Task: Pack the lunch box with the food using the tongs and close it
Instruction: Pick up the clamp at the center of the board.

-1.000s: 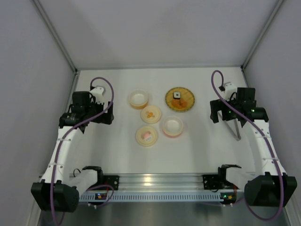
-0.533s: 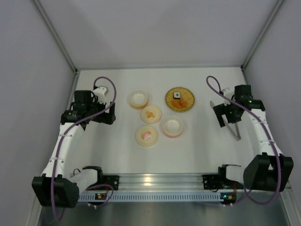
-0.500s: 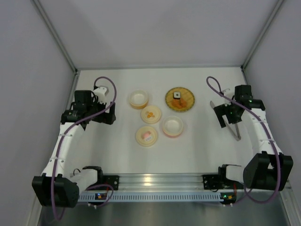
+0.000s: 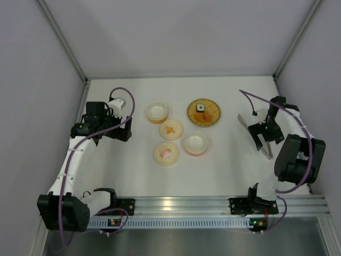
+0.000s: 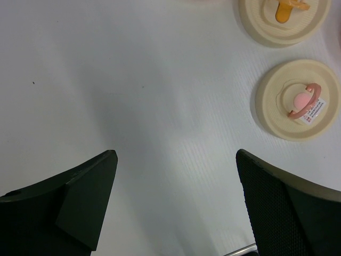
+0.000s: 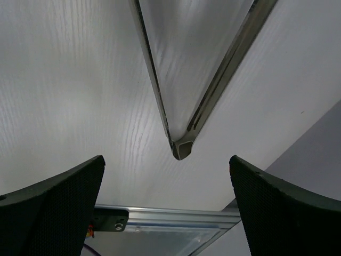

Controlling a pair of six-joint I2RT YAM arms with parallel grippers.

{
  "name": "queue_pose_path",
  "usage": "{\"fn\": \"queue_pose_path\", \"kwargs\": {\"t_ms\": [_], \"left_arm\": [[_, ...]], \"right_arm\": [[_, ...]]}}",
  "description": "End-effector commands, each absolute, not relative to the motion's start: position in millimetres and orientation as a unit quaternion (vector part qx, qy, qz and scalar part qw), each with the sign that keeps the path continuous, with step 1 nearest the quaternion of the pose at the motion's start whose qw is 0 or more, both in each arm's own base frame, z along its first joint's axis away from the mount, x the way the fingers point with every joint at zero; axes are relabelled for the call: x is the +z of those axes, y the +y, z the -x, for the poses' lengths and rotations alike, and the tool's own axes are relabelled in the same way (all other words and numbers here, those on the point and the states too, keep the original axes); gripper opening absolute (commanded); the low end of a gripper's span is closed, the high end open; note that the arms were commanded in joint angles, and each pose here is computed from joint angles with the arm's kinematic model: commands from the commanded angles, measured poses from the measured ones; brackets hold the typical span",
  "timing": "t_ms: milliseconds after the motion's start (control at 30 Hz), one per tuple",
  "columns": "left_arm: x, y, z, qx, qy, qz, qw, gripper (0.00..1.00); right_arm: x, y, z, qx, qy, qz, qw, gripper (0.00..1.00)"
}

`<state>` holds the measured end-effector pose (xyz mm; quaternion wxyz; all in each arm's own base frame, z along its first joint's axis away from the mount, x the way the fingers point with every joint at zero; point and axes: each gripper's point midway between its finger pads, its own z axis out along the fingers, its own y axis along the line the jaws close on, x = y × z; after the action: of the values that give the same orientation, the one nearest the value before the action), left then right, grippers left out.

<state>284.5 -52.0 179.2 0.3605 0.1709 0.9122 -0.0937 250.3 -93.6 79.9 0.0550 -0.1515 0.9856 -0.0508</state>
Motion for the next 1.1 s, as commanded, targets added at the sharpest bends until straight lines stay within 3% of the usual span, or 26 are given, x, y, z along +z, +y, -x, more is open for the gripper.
{"fn": "queue_pose_path", "kwargs": {"t_ms": [0,300,667,867,1000,1067], "left_arm": [[177,-53,-295,-0.088,0.903,-0.190,0.374,0.98],[173,-54,-296,-0.091,0.903,-0.200,0.369,0.98],[162,-60,-306,-0.107,0.904,-0.204,0.359,0.98],[165,-62,-314,-0.112,0.904,-0.201,0.361,0.98],[165,-63,-315,-0.115,0.903,-0.200,0.362,0.98],[165,-62,-316,-0.113,0.903,-0.200,0.364,0.98]], "right_arm": [[75,-99,-271,-0.047,0.985,0.155,0.061,0.99],[43,-110,-302,-0.055,0.987,0.141,0.058,0.99],[17,-99,-334,-0.035,0.977,0.161,0.133,0.98],[8,-93,-337,-0.016,0.976,0.172,0.137,0.96],[0,-88,-333,-0.003,0.975,0.179,0.132,0.84],[-3,-85,-328,0.003,0.976,0.179,0.127,0.73]]}}
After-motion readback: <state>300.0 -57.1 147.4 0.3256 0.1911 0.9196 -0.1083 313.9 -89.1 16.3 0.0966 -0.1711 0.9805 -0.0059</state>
